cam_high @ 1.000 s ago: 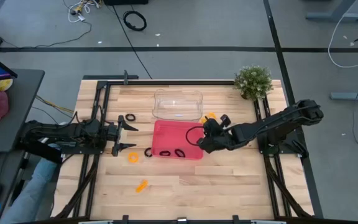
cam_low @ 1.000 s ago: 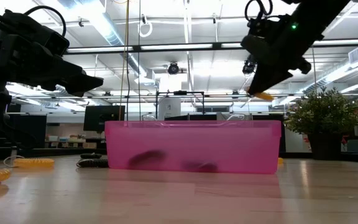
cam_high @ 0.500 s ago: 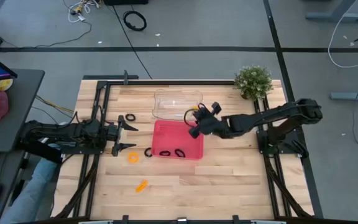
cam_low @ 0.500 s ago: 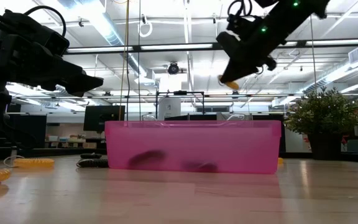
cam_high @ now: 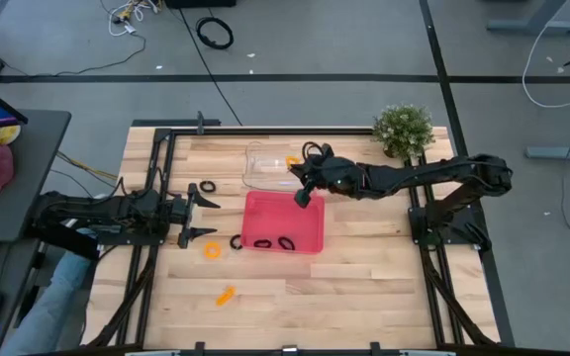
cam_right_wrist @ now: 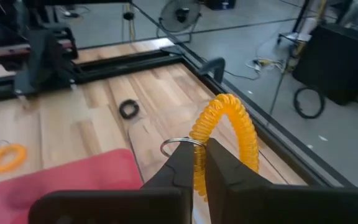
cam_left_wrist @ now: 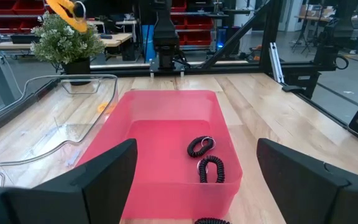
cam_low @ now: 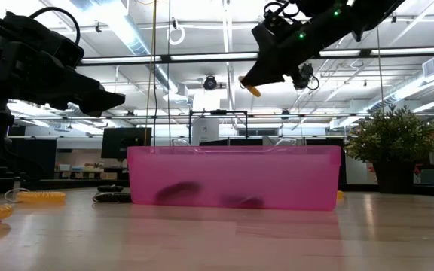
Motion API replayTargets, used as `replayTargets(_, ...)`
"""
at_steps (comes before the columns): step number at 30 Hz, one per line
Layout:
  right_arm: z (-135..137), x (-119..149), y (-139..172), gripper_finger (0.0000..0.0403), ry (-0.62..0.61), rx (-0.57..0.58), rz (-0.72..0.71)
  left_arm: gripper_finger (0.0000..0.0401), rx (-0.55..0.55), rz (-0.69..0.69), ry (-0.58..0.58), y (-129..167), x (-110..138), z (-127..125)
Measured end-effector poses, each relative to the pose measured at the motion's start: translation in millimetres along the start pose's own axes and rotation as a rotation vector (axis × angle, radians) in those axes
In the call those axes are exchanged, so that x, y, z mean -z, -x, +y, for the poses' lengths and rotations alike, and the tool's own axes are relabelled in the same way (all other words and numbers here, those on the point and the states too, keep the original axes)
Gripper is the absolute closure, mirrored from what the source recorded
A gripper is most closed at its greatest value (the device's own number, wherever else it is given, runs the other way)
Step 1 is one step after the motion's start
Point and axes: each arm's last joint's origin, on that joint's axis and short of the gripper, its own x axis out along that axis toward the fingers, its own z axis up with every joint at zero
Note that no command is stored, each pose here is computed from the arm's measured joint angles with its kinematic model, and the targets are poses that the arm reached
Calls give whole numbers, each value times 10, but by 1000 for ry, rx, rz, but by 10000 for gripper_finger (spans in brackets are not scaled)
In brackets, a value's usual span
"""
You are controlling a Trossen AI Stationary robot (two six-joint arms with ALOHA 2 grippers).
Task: Sort spring keychains
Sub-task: Put the orange spring keychain into the transparent bin
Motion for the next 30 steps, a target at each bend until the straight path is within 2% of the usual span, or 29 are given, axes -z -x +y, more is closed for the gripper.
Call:
replayTargets(10, -175, -7, -83, 390, -4, 18, 2, 64, 0, 0, 0, 0, 0, 0)
replayTargets(21, -181, 35, -133, 387, -51, 33, 18, 64, -1, 0, 0, 0, 0, 0)
replayTargets(30, -182, 48, -132, 327, -46, 36, 31, 64, -1, 0, 0, 0, 0, 0)
